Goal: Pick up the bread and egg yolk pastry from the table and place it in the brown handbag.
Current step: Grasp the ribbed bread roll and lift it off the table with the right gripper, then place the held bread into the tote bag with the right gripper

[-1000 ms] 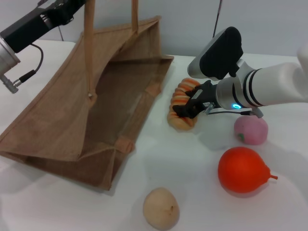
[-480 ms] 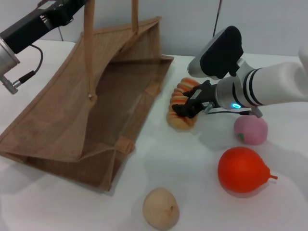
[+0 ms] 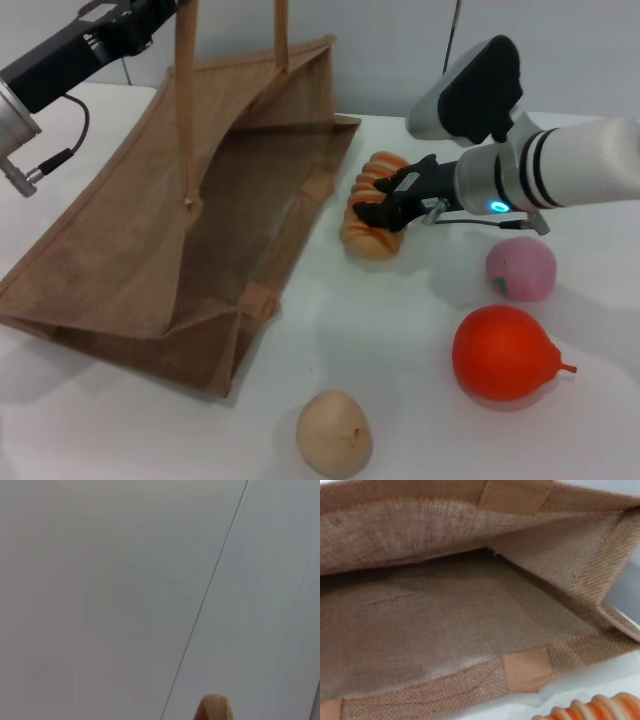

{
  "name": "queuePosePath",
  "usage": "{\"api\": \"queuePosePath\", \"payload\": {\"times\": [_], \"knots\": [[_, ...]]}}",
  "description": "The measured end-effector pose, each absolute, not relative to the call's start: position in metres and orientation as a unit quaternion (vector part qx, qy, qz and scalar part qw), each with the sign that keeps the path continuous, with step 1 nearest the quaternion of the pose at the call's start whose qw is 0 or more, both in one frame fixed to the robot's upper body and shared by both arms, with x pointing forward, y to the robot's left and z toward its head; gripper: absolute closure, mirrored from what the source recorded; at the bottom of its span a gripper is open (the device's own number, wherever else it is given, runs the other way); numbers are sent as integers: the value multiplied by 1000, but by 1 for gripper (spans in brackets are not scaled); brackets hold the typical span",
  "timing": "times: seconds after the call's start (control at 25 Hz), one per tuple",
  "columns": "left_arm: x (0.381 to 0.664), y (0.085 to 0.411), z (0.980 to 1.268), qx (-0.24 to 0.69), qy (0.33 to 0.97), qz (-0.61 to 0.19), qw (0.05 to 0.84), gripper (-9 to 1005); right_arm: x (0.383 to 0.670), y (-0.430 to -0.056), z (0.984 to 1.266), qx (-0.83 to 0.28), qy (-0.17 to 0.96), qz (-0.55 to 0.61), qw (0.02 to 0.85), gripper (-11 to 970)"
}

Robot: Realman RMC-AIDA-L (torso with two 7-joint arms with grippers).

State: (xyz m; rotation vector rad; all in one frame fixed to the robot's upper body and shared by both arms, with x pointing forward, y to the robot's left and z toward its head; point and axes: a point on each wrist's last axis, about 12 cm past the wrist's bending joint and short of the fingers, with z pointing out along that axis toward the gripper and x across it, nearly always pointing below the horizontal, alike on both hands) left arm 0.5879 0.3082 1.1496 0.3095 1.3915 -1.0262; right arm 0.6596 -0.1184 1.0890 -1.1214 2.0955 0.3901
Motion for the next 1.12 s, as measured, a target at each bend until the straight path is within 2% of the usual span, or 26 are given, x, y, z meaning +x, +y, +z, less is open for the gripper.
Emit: {"api": "queuePosePath", "payload": {"times": [0.52, 0.6, 0.68, 1.12], "knots": [[594, 298, 1155, 154, 607, -456, 633, 898, 659, -113, 1103, -454, 790, 204, 358, 575], [597, 293, 1157, 162, 607, -460, 628, 898, 659, -110, 1106, -459, 784, 213, 359, 584], [601, 284, 1157, 170, 608, -468, 619, 898, 659, -107, 1110, -462, 779, 222, 362, 638], [614, 253, 1171, 210, 588, -501, 599, 899, 658, -92, 1118, -485, 758, 234, 367, 731]]}}
